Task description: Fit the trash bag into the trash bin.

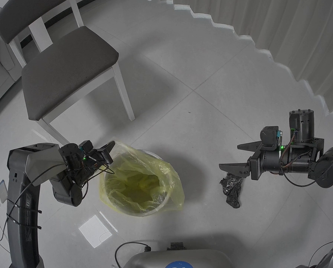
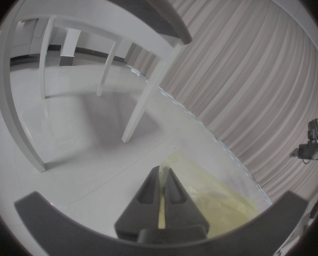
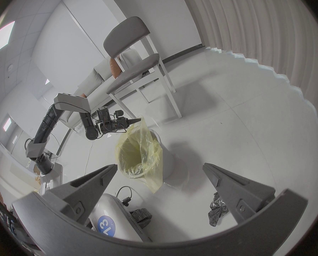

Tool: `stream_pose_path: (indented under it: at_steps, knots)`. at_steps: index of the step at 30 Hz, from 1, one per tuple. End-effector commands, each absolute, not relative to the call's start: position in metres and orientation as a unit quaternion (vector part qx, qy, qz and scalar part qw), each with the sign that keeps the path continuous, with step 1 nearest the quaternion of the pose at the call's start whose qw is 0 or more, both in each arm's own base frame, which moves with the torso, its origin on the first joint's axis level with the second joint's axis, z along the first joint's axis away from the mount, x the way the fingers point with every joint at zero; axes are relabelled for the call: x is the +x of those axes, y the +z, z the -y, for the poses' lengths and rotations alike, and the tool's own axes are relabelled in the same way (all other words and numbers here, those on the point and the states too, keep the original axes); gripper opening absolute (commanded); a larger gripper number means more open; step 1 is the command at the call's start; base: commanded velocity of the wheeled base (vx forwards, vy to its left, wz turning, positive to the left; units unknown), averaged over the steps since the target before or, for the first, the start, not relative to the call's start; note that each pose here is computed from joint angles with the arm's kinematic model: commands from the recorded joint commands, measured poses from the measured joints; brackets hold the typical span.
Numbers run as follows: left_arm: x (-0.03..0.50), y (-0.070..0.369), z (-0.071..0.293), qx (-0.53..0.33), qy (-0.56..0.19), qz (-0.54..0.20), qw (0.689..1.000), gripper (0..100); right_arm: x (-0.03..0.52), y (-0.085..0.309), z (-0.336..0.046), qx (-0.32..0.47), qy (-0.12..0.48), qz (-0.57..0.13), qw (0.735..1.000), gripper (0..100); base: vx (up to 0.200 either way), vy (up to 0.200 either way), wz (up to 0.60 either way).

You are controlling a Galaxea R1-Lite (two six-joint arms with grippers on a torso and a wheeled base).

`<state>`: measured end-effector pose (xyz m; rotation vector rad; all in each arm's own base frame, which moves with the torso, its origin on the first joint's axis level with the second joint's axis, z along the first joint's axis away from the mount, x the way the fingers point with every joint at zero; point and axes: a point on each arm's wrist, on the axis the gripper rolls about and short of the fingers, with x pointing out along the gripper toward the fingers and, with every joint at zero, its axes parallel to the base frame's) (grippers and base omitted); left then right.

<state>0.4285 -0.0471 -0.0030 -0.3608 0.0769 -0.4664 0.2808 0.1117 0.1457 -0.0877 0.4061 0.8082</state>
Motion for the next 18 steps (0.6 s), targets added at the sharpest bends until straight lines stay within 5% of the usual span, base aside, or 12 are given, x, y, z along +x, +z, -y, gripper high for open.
stream_pose_path:
  at_steps: [1, 18]
  knots:
    - [0.432, -0.016, 0.046, -0.181, -0.227, -0.047, 0.956, 0, 0.281, 0.144, -0.112, -0.044, 0.391, -0.199, 0.898, 100, 0.000, 0.000, 0.00]
    - [0.432, -0.037, 0.038, -0.184, -0.215, -0.065, 0.957, 0, 0.284, 0.133, -0.113, -0.042, 0.397, -0.192, 0.896, 100, 0.000, 0.000, 0.00]
